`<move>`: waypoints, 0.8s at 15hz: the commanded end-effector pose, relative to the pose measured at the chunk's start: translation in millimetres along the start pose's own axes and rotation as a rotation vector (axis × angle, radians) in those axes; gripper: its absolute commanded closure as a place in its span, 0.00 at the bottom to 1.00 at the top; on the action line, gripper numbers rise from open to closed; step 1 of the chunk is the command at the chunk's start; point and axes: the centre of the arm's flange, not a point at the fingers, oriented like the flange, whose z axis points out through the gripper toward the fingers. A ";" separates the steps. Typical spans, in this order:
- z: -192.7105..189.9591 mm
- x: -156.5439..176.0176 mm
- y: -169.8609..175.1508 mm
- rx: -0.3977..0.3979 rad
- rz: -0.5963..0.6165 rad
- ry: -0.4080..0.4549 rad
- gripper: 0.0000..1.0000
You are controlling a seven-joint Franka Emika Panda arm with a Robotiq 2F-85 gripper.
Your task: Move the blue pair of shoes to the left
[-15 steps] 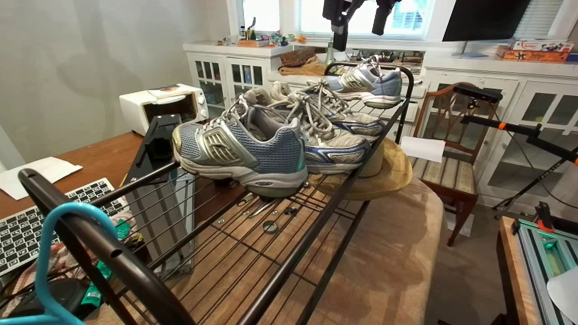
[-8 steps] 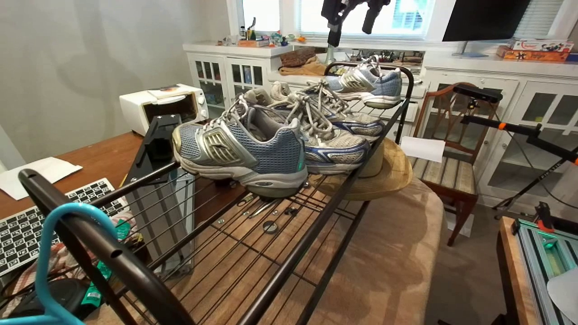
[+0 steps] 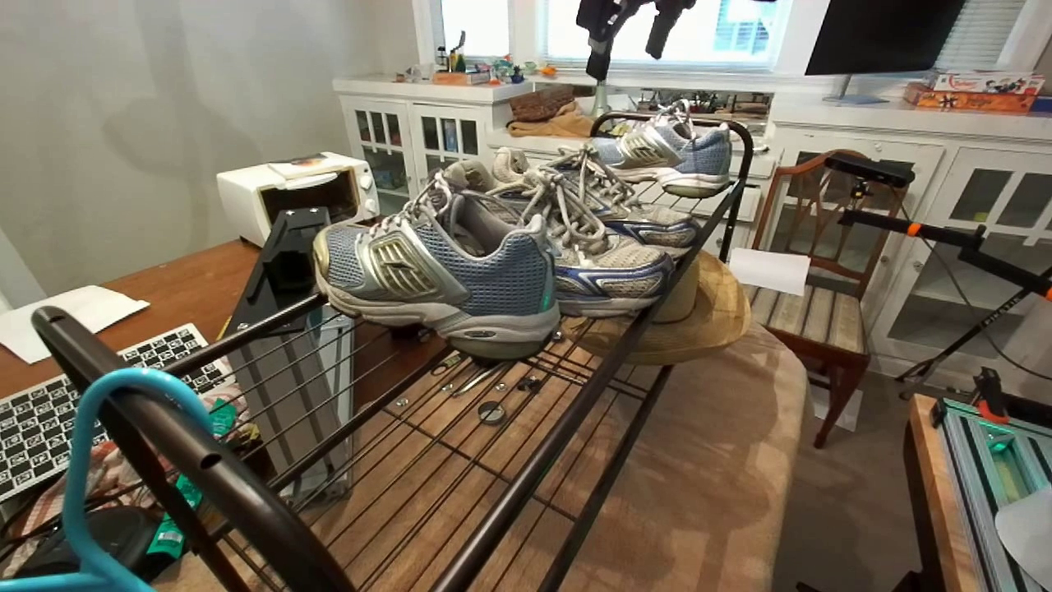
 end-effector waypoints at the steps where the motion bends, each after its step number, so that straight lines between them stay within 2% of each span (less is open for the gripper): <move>1: 7.4 11.6 -7.7 0.021 -0.085 0.028 0.00; 7: 35.1 34.0 1.5 0.109 -0.211 0.085 0.00; 12: 60.0 42.4 4.9 0.191 -0.285 0.067 0.00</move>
